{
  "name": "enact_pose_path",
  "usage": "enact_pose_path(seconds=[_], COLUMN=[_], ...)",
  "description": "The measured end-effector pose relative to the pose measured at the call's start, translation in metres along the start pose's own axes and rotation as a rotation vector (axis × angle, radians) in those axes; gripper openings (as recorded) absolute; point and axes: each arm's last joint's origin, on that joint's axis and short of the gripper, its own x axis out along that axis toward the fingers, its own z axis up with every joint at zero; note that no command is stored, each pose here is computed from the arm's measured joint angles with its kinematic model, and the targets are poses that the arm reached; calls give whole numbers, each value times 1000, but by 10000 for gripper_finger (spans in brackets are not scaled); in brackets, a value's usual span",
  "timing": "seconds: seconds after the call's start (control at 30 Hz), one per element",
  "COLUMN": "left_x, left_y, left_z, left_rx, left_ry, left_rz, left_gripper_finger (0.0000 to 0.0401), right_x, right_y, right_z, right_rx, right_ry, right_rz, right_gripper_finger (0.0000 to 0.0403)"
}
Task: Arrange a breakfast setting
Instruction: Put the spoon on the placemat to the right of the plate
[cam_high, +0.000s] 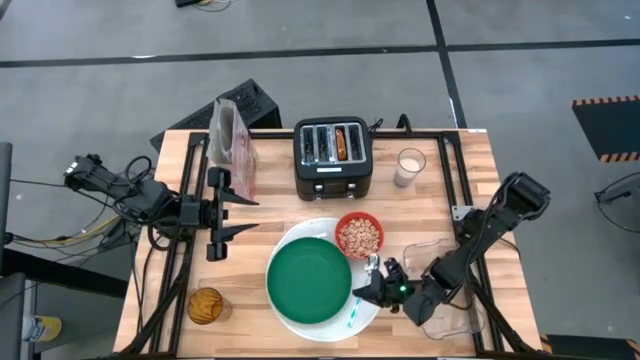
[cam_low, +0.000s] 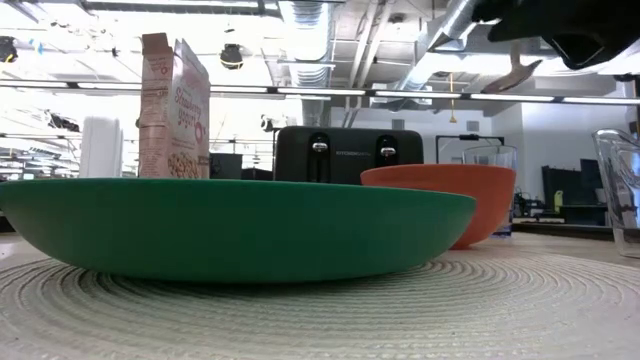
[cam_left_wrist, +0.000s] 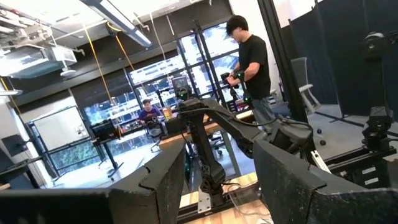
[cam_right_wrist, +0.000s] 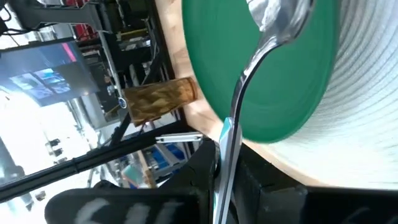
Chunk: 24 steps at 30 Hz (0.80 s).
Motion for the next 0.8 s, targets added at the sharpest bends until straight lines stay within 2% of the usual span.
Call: enact_pose_path(seconds=[0.47, 0.67, 0.8], left_x=[0, 0, 0], left_y=[-1, -1, -1], left_z=[0, 0, 0], left_rx=[1, 1, 0], left_ry=[-7, -7, -7], left_rz=[-18, -18, -18], left_gripper_finger=[176, 176, 176], right_x=[27, 31, 30], right_y=[-21, -29, -38], right_z=[-23, -20, -12], right_rx=[75, 33, -27], right_ry=[76, 39, -15], right_rz=[-123, -172, -259], right_gripper_finger=[53, 53, 53])
